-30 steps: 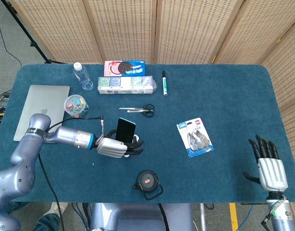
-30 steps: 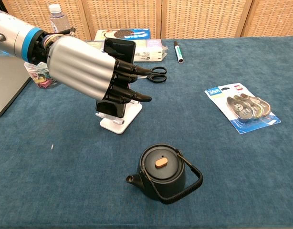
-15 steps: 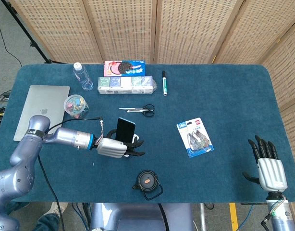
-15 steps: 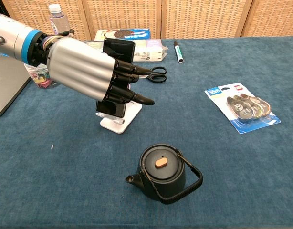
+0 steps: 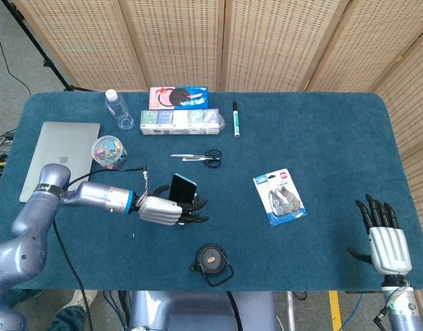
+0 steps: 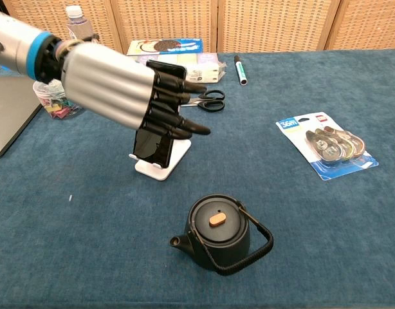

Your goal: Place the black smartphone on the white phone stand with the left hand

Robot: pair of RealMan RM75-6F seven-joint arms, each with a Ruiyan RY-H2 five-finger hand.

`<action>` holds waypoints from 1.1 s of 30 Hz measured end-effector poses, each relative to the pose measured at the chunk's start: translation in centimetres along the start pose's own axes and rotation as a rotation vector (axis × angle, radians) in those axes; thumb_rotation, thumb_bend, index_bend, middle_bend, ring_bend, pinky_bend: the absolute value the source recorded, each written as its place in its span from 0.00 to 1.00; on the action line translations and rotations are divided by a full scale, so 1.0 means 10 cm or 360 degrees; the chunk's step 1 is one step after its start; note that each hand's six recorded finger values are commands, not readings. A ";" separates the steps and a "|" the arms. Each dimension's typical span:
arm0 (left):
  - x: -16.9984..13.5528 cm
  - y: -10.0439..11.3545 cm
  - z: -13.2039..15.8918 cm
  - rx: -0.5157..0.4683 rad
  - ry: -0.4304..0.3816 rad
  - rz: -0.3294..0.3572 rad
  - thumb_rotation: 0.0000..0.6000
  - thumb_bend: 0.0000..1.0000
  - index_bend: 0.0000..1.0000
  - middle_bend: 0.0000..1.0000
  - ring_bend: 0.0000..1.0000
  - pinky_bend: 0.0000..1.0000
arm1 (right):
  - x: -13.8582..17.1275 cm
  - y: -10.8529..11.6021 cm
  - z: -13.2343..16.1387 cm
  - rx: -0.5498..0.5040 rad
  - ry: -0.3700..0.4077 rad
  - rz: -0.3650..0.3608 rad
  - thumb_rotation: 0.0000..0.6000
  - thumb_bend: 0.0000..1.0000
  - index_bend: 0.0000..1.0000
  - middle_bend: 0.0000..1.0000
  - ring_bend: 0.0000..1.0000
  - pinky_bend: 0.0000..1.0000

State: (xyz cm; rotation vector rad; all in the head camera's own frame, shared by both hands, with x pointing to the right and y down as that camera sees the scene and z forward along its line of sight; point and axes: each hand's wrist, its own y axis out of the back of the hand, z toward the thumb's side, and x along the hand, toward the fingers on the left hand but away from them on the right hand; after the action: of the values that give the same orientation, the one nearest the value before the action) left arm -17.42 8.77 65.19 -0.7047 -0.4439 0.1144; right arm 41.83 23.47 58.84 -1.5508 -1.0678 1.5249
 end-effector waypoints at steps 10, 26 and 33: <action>-0.48 0.20 -0.30 -0.0141 0.0296 0.0032 1.00 0.19 0.12 0.00 0.22 0.13 | 0.02 -0.04 0.03 -0.0018 0.0010 0.0038 1.00 0.00 0.07 0.00 0.00 0.00; -1.58 0.55 -0.01 -0.1201 0.1864 -0.0068 1.00 0.01 0.08 0.00 0.08 0.09 | 0.03 -0.06 0.08 -0.0080 0.0053 0.0110 1.00 0.00 0.07 0.00 0.00 0.00; -2.12 0.68 0.73 -0.1892 0.2709 -0.0186 1.00 0.00 0.07 0.00 0.00 0.02 | 0.03 -0.03 0.08 -0.0111 0.0060 0.0122 1.00 0.00 0.07 0.00 0.00 0.00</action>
State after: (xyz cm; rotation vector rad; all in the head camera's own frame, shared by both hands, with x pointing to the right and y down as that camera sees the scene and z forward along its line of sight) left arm -39.37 13.08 58.14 -1.6135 1.2155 -0.8999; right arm 41.00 23.83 58.98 -1.6795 -1.0613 1.5172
